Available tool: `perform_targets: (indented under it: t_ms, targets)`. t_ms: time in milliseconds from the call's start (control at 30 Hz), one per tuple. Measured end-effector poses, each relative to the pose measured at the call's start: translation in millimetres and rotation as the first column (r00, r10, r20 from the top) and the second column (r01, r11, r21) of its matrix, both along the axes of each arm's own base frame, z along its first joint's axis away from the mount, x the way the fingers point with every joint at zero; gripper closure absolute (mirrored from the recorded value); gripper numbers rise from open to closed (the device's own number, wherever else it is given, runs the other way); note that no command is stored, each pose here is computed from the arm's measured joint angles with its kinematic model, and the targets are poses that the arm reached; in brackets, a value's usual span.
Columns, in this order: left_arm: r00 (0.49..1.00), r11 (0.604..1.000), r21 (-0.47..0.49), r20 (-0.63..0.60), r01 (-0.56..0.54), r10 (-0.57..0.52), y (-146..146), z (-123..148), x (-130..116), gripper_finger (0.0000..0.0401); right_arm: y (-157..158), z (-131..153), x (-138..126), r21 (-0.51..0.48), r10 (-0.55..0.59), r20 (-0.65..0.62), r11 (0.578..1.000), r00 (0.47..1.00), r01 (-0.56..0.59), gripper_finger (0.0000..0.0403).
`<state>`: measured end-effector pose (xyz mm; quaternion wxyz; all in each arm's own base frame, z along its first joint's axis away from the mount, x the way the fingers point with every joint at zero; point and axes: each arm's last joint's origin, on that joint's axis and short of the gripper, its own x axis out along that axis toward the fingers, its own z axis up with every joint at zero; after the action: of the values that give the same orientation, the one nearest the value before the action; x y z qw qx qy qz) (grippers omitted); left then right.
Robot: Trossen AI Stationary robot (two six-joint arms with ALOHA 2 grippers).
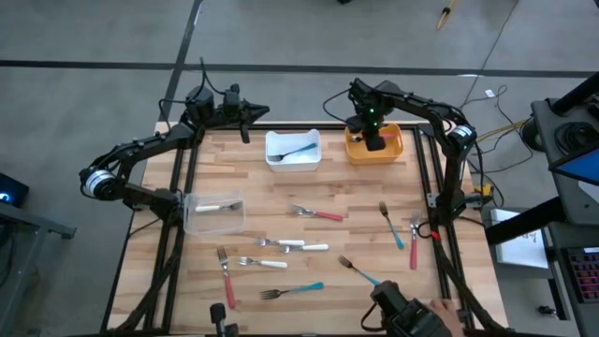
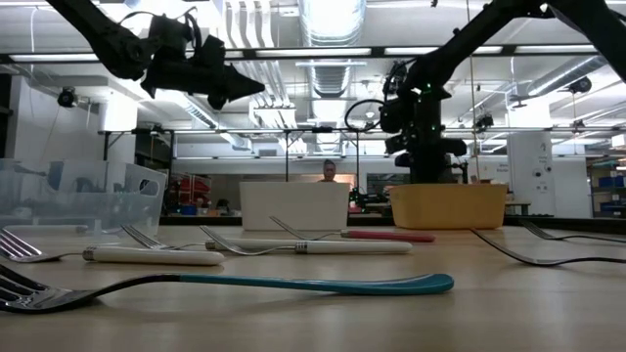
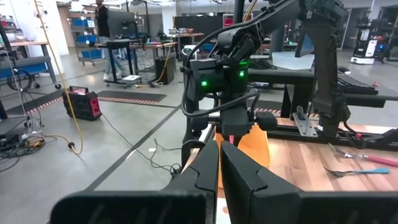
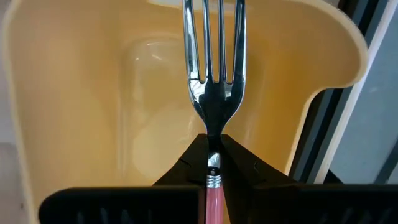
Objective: Sort silverware by color (type)
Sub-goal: Put the pink fork into the yellow bin, then put the top blue fork into the white bin
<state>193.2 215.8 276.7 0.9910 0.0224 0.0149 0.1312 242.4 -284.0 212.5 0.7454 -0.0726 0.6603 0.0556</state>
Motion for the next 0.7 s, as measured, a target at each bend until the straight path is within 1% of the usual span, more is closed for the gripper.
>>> perform_targets:
  t_ms: [167, 400, 500, 700]
  targets:
    - [1.0, 1.0, -0.025, 0.001, 0.0, 0.0, 0.0, -0.6, 0.0, 0.0401, -0.6, -1.6, 0.5, -0.008, 0.0, 0.007, 1.0, 1.0, 0.0, 0.0388]
    - [1.0, 0.995, -0.097, 0.0, -0.001, 0.001, -0.1, -2.8, -0.1, 0.0401, -1.6, -1.5, 1.3, -0.02, -0.001, 0.014, 1.0, 1.0, 0.001, 0.0355]
    - [1.0, 0.995, -0.101, -0.006, -0.001, 0.001, -0.2, -3.6, -0.1, 0.0401, -2.2, -1.4, 1.8, -0.026, -0.001, 0.019, 1.0, 1.0, 0.001, 0.0349]
    - [1.0, 0.995, -0.1, -0.006, -0.001, 0.001, -0.3, -3.8, -0.1, 0.0401, -3.0, -1.3, 2.3, -0.036, -0.001, 0.024, 0.999, 1.0, 0.001, 0.0351]
